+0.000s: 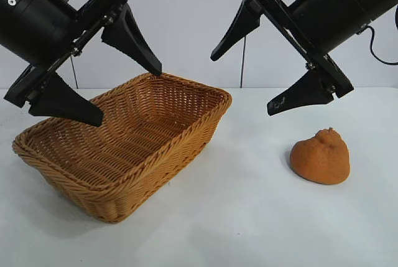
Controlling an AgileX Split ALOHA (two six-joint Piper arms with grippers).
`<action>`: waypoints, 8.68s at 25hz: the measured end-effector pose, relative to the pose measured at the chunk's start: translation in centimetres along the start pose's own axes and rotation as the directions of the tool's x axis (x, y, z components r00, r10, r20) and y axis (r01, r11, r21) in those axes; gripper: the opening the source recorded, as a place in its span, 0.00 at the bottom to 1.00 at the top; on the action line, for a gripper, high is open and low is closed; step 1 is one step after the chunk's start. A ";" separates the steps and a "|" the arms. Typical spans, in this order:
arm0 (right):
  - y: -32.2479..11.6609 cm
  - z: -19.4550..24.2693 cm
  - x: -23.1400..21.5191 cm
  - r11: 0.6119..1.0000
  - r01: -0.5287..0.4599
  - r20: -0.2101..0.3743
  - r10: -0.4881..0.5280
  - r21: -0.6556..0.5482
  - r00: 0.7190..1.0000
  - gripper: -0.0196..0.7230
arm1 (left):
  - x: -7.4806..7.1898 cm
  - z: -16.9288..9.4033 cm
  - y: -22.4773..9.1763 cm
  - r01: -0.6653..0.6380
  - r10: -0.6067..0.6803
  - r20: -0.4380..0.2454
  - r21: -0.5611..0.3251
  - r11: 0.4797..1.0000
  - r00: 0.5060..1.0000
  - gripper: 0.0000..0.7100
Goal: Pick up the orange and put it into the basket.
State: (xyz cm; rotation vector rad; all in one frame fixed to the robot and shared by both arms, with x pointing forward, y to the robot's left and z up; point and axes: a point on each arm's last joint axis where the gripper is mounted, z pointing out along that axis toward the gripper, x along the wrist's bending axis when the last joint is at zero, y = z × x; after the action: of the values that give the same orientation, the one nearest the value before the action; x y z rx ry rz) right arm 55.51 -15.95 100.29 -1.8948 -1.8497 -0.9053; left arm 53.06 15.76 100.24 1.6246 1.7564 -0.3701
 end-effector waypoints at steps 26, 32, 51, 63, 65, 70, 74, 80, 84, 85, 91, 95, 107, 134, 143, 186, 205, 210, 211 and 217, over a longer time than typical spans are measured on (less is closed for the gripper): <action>0.0 0.0 0.0 1.000 0.000 0.000 0.000 0.000 1.000 0.96 | -1.1 -5.1 -0.2 0.102 -0.101 0.020 -0.069 0.992 0.995 0.95; 0.0 0.0 0.0 1.000 0.000 0.000 0.000 0.000 1.000 0.96 | -0.5 -6.3 -1.5 0.232 -0.232 -0.112 -0.014 0.973 0.966 0.95; 0.1 0.0 0.0 1.000 0.000 0.004 0.000 -0.016 1.000 0.96 | 5.6 -1.3 -0.6 0.571 -0.612 -0.291 -0.220 0.791 0.736 0.95; 0.2 0.0 0.0 1.000 0.000 0.005 0.000 -0.022 1.000 0.96 | 9.0 3.6 -1.8 0.678 -0.748 -0.294 -0.314 0.664 0.595 0.95; 0.2 0.0 0.0 1.000 0.000 0.005 0.000 -0.022 1.000 0.96 | 9.6 3.8 -2.4 0.683 -0.764 -0.278 -0.342 0.645 0.582 0.95; 0.2 0.0 -0.1 1.000 0.000 0.006 0.000 -0.024 1.000 0.96 | 10.1 3.9 -2.1 0.627 -0.732 -0.260 -0.385 0.677 0.630 0.95; 0.2 0.0 -0.1 1.000 0.000 0.006 0.000 -0.024 1.000 0.96 | 10.1 3.9 -1.9 0.614 -0.723 -0.254 -0.394 0.684 0.643 0.95; 0.2 0.0 -0.1 1.000 0.000 0.006 0.000 -0.027 1.000 0.96 | 10.5 4.2 -2.2 0.588 -0.689 -0.301 -0.365 0.722 0.660 0.91; 0.2 0.0 -0.1 1.000 0.000 0.006 0.000 -0.027 1.000 0.96 | 10.7 4.4 -2.6 0.597 -0.688 -0.332 -0.343 0.726 0.646 0.67; 0.2 0.0 -0.1 1.000 0.000 0.007 0.000 -0.027 1.000 0.96 | 10.7 4.4 -2.6 0.595 -0.686 -0.332 -0.342 0.727 0.647 0.61; 0.3 0.0 -0.1 1.000 0.000 0.007 0.001 -0.028 1.000 0.96 | 10.6 4.4 -2.5 0.599 -0.687 -0.334 -0.338 0.726 0.645 0.26; 0.3 0.0 -0.1 1.000 0.000 0.007 0.001 -0.028 1.000 0.96 | 10.4 4.3 -2.5 0.609 -0.690 -0.346 -0.324 0.723 0.636 0.12; 0.3 0.0 -0.1 1.000 0.000 0.007 0.001 -0.029 1.000 0.96 | 6.4 3.5 2.1 0.528 -0.583 -0.337 -0.249 0.812 0.739 0.12; 0.0 0.0 0.0 1.000 0.000 0.000 0.000 0.000 1.000 0.96 | 7.2 3.0 7.6 0.129 -0.050 -0.449 0.148 0.980 0.892 0.12; 0.0 0.0 0.0 1.000 0.000 0.000 0.000 0.001 1.000 0.96 | 8.0 4.4 7.5 0.151 -0.061 -0.445 0.171 0.974 0.893 0.12; -0.1 0.0 -0.1 1.000 0.008 0.007 -0.008 0.007 1.000 0.96 | 6.3 -7.1 13.0 -0.082 0.159 -0.660 0.146 0.986 0.734 0.95; -0.1 0.0 -0.1 1.000 0.009 0.008 -0.009 0.008 1.000 0.96 | 4.3 -14.6 3.1 -0.103 0.148 -0.666 0.107 0.989 0.731 0.95; -0.1 0.0 -0.1 1.000 0.009 0.007 -0.009 0.010 1.000 0.96 | 4.1 -17.3 -3.5 -0.129 0.147 -0.664 0.076 0.989 0.733 0.95; -0.1 0.0 -0.1 1.000 0.009 0.007 -0.009 0.010 1.000 0.96 | 4.3 -17.5 -4.6 -0.131 0.148 -0.664 0.076 0.989 0.733 0.95; -0.1 0.0 -0.1 1.000 0.009 0.007 -0.009 0.010 1.000 0.96 | 5.2 -18.8 -11.2 -0.194 0.145 -0.657 -0.002 0.981 0.740 0.95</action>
State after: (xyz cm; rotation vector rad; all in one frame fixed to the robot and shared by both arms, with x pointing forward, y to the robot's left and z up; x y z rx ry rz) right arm 55.42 -15.99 100.23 -1.8877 -1.8650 -0.8910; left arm 36.91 29.75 107.37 1.9925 2.0481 0.4131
